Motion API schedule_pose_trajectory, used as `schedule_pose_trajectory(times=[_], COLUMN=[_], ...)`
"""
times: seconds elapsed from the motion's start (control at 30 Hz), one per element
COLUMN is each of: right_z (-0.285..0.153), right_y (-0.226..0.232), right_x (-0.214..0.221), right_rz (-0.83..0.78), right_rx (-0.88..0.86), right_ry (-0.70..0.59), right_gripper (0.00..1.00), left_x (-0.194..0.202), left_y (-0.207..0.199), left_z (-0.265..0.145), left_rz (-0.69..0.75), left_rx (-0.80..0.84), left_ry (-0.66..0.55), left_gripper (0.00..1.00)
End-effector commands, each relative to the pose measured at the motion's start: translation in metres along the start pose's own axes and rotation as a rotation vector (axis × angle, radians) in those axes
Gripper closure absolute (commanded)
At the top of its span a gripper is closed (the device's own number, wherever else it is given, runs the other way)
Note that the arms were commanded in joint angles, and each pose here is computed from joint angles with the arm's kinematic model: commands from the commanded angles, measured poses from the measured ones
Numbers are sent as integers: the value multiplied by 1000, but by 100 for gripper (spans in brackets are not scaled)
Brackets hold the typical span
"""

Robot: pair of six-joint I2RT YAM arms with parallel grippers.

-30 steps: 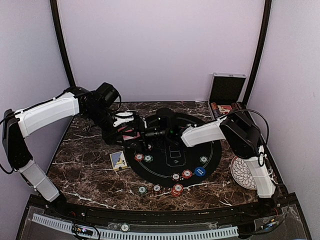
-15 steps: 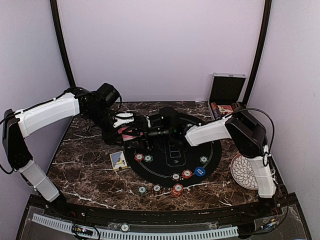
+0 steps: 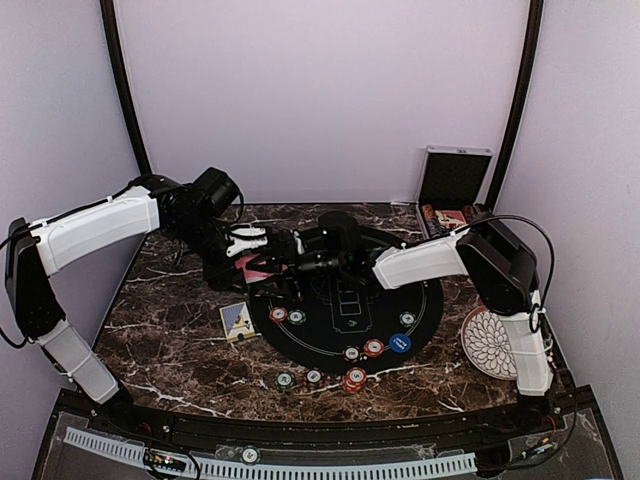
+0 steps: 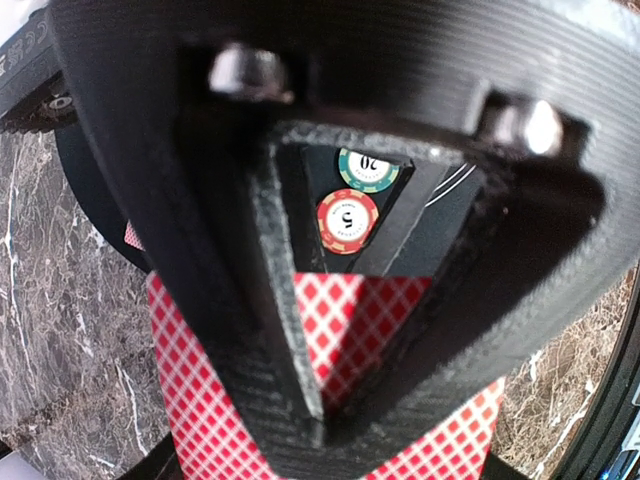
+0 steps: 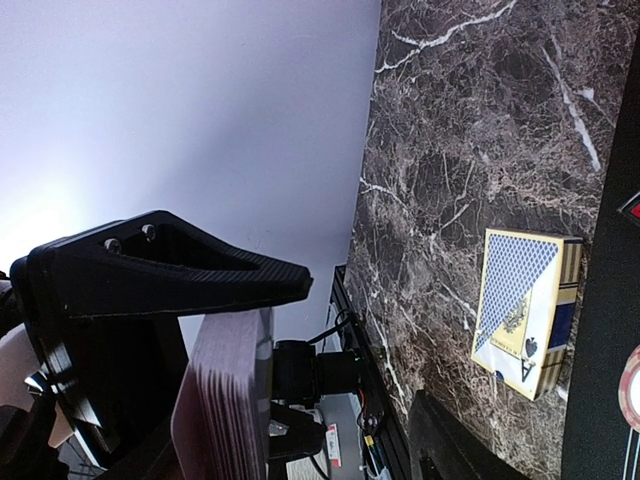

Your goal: Distribute texas hold em gaming equipment

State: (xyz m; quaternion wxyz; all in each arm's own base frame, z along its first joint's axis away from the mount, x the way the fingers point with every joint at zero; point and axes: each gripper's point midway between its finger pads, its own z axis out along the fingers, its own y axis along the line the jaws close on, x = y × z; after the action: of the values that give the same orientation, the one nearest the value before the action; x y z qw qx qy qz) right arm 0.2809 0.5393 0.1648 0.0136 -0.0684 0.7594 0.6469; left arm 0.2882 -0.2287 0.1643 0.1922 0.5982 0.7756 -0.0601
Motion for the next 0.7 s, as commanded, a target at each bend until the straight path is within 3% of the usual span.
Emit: schedule_pose_trajectory(times=[0.0,0.4,0.67], right_z=[-13,-24,-35], right_y=[-3,35,46], right_x=[-3,-2,-3], right_rz=[9,-25,-25], right_rx=[31,-75,-103], right_ry=[-18,-10,-18], right_gripper=[33,37,57], left_x=[-2,-2,0], left_y=[-2,-2,-2], left_z=[-10,-6,-3], left_rz=[16,7,6], left_rx=[-12,-8,-5], left_ry=[-24,-25,-15], left_gripper=[91,91,91])
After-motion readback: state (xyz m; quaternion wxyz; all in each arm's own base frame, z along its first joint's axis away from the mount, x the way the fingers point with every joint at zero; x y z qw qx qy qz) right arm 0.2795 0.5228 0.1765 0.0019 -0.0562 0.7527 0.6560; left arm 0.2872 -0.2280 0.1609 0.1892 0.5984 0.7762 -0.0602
